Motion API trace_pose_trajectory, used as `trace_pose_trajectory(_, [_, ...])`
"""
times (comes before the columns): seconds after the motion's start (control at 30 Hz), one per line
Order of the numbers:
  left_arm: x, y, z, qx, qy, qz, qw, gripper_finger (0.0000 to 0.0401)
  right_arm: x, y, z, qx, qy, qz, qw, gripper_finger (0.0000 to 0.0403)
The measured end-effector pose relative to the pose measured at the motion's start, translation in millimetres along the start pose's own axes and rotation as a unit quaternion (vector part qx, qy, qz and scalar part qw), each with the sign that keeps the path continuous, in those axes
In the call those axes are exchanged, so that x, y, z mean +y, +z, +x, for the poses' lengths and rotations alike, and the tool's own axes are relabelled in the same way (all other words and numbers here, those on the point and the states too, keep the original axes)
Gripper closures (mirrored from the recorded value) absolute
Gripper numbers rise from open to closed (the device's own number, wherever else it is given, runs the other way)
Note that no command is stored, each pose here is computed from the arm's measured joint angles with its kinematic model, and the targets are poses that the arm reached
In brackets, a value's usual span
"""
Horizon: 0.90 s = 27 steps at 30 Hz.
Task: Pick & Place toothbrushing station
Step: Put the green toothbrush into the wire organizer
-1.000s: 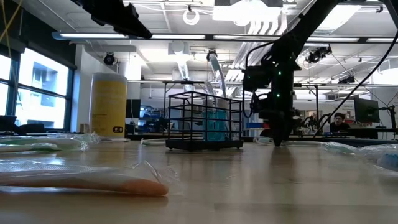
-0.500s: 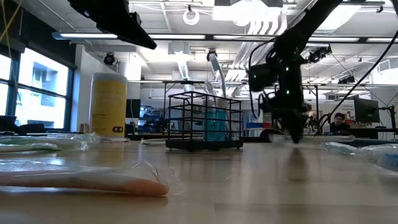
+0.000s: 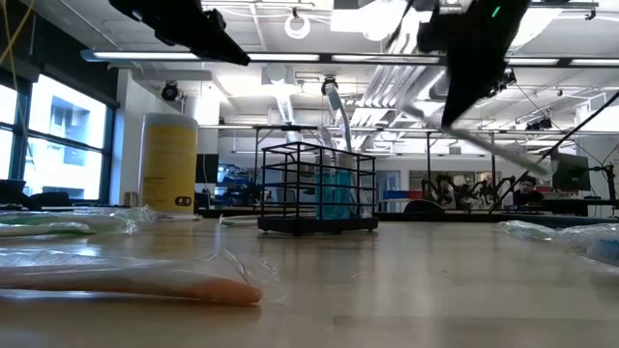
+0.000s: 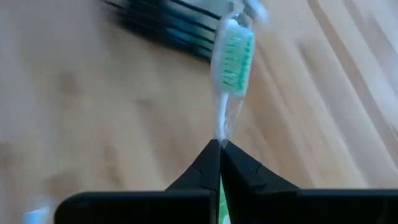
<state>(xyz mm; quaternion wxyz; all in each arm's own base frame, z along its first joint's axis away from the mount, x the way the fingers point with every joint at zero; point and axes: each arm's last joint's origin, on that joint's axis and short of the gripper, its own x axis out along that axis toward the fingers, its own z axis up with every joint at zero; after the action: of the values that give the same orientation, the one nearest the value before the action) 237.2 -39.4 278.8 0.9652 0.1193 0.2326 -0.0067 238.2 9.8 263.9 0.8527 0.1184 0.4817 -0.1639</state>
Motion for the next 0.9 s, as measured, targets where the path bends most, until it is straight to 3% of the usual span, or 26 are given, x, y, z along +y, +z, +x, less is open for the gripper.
trace_pose_trajectory(0.2, [-1.7, 12.8, 11.1, -0.072, -0.009, -0.009, 0.997, 0.0132, 60.5, -7.4, -18.4, -0.145, 0.036, -0.111, 0.983, 0.0402])
trace_pose_trajectory(0.43, [-7.7, 19.7, 34.2, -0.132, -0.03, 0.024, 0.991, 0.0037, 97.8, 9.0, -16.3, -0.306, -0.016, -0.192, 0.932, 0.0402])
trace_pose_trajectory(0.63, [-12.3, 20.5, 45.6, -0.159, -0.055, 0.06, 0.984, 0.0014, 111.9, 28.3, -12.3, -0.391, 0.004, -0.227, 0.892, 0.0402])
trace_pose_trajectory(0.9, [-11.2, 24.9, 44.3, -0.182, -0.048, 0.057, 0.98, 0.0013, 108.5, 40.6, -12.5, -0.422, 0.055, -0.25, 0.87, 0.0401])
